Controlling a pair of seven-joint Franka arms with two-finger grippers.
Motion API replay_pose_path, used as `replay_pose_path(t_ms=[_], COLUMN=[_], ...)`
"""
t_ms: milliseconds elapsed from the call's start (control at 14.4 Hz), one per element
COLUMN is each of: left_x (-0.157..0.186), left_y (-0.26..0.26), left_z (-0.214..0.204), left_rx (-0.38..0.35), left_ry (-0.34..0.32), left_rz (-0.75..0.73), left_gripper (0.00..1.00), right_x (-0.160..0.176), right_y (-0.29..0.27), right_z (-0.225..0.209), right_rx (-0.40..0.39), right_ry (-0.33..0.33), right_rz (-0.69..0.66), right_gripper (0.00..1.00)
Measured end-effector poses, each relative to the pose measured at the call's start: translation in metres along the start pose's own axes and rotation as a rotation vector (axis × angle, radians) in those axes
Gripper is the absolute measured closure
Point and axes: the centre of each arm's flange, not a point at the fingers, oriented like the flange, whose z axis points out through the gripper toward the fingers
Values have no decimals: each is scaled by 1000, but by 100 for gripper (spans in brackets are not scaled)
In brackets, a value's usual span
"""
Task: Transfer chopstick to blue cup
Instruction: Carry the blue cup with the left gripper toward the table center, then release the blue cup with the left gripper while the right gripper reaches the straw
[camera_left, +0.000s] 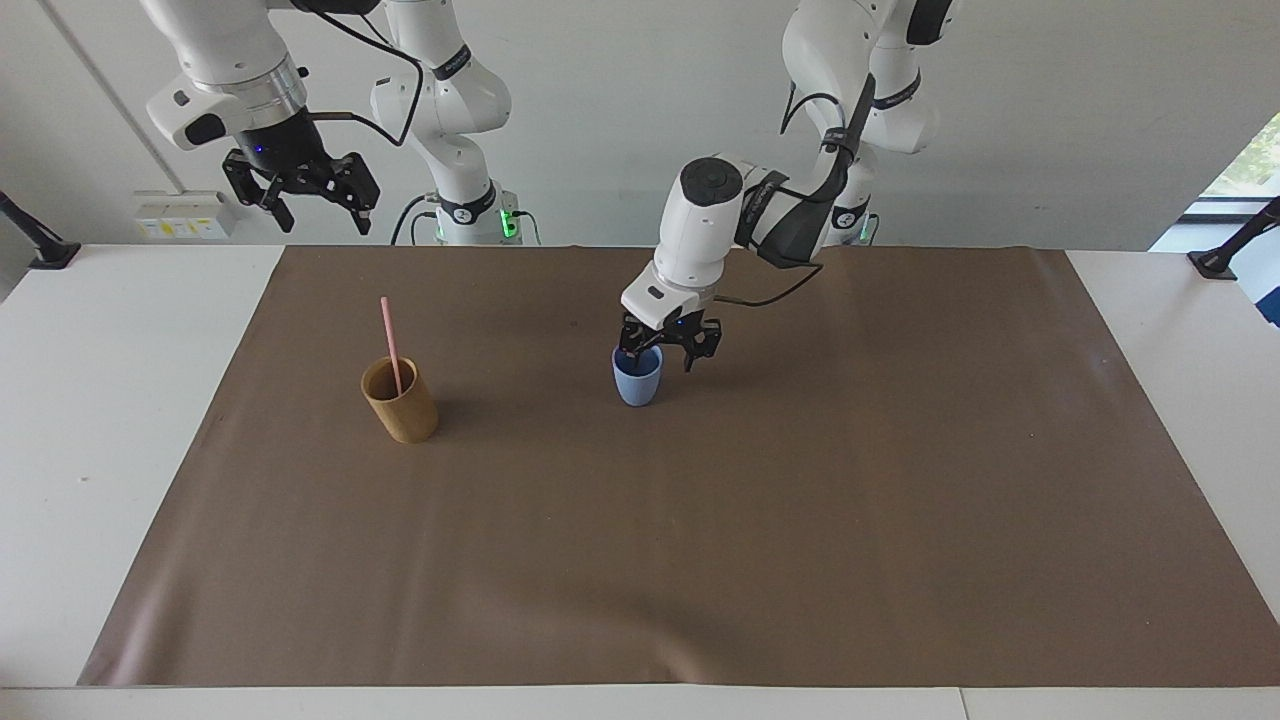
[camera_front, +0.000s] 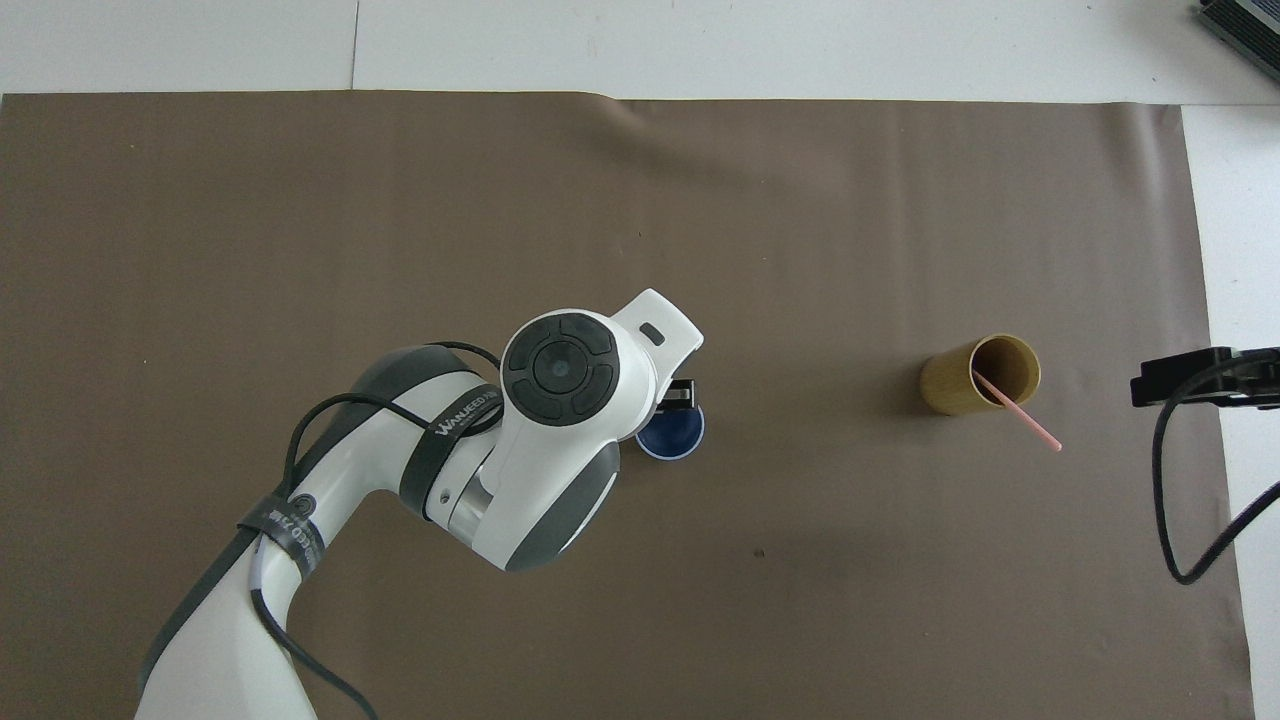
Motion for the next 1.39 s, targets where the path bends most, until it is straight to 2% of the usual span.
replay_pose_path(t_ms=[139,416,693,970,1177,1385], left_x=[3,16,37,43,32,28], left_y=[-29,-100,-188,-282,-323,-330], left_z=[-41,-107,-162,-251,-294,-302], left_rx=[15,25,35,59,83,140], left_ry=[-17,-8,45,81,47,3], left_rz=[17,38,76,88,126,141], left_gripper=[0,0,0,0,0,0], right_x=[-1,0,14,34,48,49], right_y=[0,-1,-2,-6,-8,-9], right_z=[3,18,72,122,169,194], right_rx=[0,-1,-5,-11,-10,-7], right_ry=[-5,-34,-82,-139,-184,-217], right_rz=[1,-1,-3,-32,-113,-152], right_gripper=[0,0,0,0,0,0])
